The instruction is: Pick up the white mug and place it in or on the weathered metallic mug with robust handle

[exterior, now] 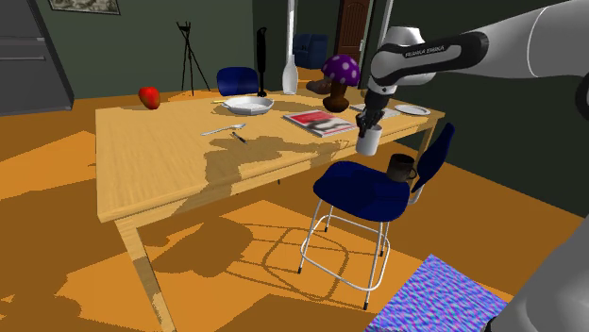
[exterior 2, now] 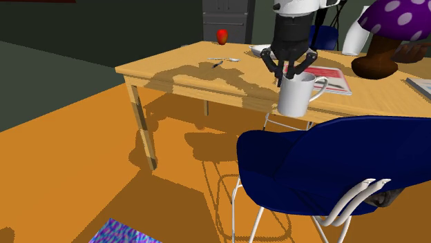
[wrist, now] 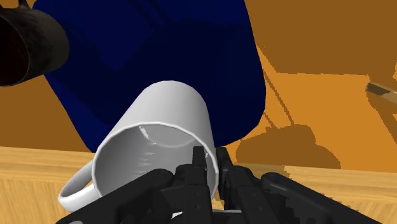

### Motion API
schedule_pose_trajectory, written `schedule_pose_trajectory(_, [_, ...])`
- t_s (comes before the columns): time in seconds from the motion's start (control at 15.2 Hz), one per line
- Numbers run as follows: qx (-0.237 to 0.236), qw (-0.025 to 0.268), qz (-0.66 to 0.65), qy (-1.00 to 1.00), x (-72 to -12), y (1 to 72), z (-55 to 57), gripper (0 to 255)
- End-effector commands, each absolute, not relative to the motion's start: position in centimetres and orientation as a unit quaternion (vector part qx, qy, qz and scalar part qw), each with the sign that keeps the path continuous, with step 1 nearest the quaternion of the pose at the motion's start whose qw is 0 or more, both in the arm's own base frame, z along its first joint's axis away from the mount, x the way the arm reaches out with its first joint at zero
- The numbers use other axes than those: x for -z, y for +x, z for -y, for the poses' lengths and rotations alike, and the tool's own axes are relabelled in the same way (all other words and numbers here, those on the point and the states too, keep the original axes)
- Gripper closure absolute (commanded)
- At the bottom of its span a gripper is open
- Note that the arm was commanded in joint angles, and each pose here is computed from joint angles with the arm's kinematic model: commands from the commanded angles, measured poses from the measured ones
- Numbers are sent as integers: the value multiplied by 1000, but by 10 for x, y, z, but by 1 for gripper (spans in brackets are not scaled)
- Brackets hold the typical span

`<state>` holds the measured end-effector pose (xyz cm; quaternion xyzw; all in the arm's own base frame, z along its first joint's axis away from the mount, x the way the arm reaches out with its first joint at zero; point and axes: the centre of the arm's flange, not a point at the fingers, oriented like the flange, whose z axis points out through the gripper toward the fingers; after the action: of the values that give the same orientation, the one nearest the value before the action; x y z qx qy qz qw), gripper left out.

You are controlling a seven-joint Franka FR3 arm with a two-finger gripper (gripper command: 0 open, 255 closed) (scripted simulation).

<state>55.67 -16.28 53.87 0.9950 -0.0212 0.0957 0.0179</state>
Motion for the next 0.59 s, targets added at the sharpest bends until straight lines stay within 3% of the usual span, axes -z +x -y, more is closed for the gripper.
schedule_pose_trajectory(0.0, [-96, 18, 21, 995, -540, 552, 190, 255])
schedule_pose_trajectory(0.53, [-96, 18, 21, 995, -551, 532, 293, 255])
